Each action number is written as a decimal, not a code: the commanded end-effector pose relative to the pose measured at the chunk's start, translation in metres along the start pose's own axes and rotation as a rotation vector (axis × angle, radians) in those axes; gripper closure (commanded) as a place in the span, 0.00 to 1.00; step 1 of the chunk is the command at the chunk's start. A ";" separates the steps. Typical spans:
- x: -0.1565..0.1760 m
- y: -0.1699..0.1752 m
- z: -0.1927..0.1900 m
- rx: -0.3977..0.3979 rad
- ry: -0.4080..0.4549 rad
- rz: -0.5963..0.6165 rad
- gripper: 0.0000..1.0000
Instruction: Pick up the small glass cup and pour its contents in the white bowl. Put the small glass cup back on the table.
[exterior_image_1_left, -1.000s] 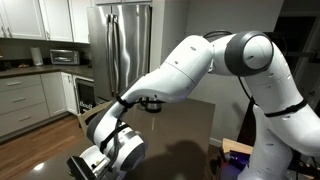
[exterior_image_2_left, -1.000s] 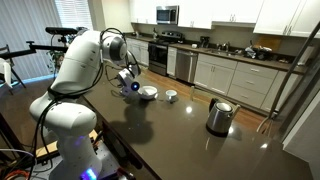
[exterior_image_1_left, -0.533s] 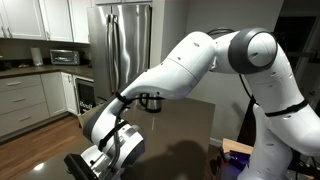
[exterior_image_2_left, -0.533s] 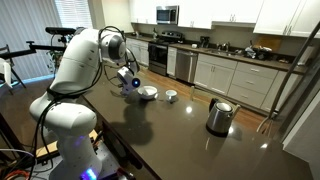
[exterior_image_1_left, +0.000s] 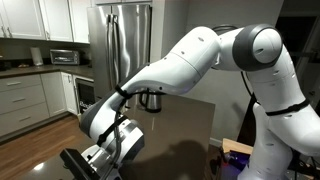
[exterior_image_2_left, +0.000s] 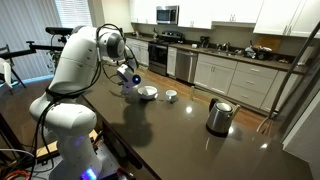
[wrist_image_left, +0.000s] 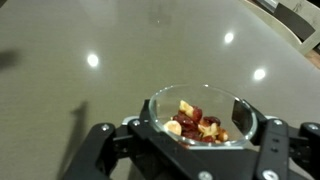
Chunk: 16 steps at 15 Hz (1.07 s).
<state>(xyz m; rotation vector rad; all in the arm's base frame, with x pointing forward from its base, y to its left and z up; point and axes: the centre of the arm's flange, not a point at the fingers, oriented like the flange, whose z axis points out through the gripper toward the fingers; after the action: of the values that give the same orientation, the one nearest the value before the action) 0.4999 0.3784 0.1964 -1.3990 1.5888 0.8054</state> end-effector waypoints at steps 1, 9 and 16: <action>-0.025 0.000 -0.014 0.001 0.064 -0.023 0.43; -0.042 -0.009 -0.033 0.026 0.147 -0.097 0.43; -0.034 -0.023 -0.033 0.038 0.091 -0.105 0.18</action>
<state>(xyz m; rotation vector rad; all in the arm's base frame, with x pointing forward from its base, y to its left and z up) 0.5168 0.3601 0.2430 -1.4967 1.5770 0.6547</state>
